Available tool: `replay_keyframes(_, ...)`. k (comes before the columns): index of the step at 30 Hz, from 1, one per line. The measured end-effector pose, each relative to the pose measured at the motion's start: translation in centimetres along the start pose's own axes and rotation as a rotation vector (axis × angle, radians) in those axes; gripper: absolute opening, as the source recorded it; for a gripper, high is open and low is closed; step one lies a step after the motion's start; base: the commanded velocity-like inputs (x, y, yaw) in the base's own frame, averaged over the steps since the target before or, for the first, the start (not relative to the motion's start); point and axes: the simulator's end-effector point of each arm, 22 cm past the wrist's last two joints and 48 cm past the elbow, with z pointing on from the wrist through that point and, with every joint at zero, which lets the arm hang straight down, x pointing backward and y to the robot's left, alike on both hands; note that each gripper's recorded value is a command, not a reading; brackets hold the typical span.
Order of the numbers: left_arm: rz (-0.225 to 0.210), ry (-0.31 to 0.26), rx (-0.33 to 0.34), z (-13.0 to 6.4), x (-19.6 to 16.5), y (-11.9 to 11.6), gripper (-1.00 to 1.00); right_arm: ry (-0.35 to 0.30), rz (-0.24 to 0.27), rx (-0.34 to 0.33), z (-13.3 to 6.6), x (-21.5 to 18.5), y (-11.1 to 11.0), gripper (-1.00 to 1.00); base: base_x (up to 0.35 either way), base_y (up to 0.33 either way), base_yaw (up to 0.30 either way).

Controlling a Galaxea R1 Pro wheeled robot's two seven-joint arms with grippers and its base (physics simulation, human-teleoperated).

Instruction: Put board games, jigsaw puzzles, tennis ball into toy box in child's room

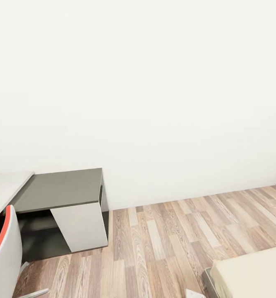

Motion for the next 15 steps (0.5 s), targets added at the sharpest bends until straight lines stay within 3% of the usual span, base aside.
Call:
replay_keyframes(4,-0.017,0.003,-0.034,0.0,0.1,0.5,1.00,-0.006,-0.028,0.000,0.0,0.0,0.1,1.00,0.000,0.000,0.000)
replay_keyframes(9,-0.074,0.000,-0.243,-0.6,0.0,2.7,1.00,-0.009,-0.035,-0.001,0.0,-0.1,0.2,1.00,0.000,0.000,0.000)
replay_keyframes(12,-0.083,0.015,-0.266,-0.8,0.5,1.5,1.00,-0.012,-0.029,0.002,0.0,0.4,0.0,1.00,0.000,0.000,0.000)
replay_keyframes(15,-0.080,0.035,-0.274,-1.1,1.7,1.3,1.00,-0.021,-0.008,0.024,0.3,2.7,-1.7,1.00,0.000,0.000,0.000)
